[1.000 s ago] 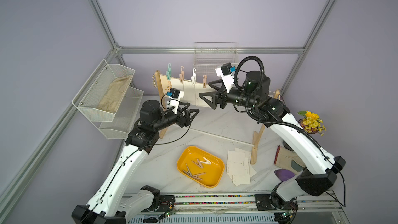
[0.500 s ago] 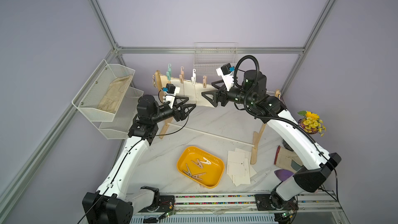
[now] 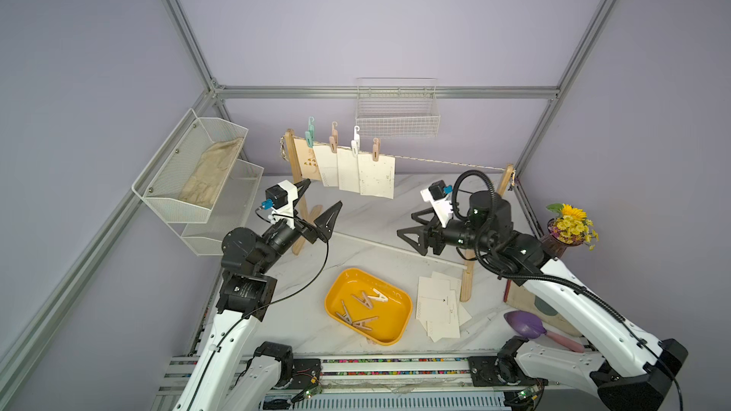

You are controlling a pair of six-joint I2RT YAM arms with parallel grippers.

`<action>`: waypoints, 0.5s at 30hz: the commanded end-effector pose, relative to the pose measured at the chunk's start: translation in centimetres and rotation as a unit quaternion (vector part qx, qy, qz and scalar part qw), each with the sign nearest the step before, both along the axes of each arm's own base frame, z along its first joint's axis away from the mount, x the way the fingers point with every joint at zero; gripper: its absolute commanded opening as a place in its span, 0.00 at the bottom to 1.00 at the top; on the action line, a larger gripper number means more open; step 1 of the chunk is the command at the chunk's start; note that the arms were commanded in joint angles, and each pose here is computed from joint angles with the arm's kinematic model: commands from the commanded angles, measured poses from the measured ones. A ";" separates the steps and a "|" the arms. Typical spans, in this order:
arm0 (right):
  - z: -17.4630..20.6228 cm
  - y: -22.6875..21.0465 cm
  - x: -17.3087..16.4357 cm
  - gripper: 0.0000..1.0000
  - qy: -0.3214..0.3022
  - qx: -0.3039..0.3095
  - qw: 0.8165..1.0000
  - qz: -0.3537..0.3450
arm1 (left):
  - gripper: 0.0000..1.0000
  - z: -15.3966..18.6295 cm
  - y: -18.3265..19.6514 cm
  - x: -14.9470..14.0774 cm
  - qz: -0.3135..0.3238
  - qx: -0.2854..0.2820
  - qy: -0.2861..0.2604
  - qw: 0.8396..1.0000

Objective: Remove the postcards from the strings
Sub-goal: Move the clothesline to the center of the board.

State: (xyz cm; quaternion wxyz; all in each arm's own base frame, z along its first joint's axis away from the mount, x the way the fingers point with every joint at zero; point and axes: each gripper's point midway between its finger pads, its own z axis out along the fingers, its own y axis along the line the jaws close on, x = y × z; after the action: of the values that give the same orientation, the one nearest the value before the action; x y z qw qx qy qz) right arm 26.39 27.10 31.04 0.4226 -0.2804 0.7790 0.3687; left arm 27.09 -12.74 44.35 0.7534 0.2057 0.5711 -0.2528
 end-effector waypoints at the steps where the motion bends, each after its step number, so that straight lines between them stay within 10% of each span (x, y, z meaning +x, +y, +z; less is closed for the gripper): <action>1: -4.1 0.1 2.2 0.80 0.047 0.006 0.997 -0.055 | 1.00 -0.1 0.8 0.5 0.027 -0.011 -0.019 0.999; 15: -14.2 -3.9 14.1 0.78 0.133 0.006 0.957 -0.258 | 1.00 -0.6 0.2 0.1 0.013 -0.014 -0.018 1.000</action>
State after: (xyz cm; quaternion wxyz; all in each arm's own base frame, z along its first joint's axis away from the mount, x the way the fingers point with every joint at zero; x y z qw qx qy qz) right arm 37.68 25.26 14.94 0.3535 -0.0812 0.8906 0.2744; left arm 27.59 -12.29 43.77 0.7640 0.1884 0.5675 -0.2424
